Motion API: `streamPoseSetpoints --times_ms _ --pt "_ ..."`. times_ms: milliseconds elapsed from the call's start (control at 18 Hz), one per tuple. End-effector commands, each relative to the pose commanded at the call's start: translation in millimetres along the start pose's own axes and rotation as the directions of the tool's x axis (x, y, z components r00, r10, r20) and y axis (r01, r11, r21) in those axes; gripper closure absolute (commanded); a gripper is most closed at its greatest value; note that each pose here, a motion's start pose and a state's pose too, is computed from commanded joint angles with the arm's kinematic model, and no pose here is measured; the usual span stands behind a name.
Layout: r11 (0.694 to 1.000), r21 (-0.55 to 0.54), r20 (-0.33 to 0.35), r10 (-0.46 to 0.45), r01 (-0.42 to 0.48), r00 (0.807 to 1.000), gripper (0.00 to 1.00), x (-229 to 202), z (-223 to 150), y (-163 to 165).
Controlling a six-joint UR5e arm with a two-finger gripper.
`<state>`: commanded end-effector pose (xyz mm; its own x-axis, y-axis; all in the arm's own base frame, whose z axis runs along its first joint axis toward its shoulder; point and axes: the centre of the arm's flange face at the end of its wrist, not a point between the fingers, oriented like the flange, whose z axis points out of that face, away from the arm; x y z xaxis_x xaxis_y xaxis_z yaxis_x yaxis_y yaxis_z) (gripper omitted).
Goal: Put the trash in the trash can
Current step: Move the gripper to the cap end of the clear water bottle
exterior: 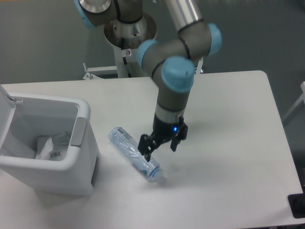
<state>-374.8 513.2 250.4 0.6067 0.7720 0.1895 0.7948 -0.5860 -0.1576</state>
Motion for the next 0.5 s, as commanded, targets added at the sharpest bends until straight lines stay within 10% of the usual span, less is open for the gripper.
streamPoseSetpoints --times_ms 500 --pt "0.999 -0.052 0.055 0.005 -0.002 0.998 0.0 12 45 -1"
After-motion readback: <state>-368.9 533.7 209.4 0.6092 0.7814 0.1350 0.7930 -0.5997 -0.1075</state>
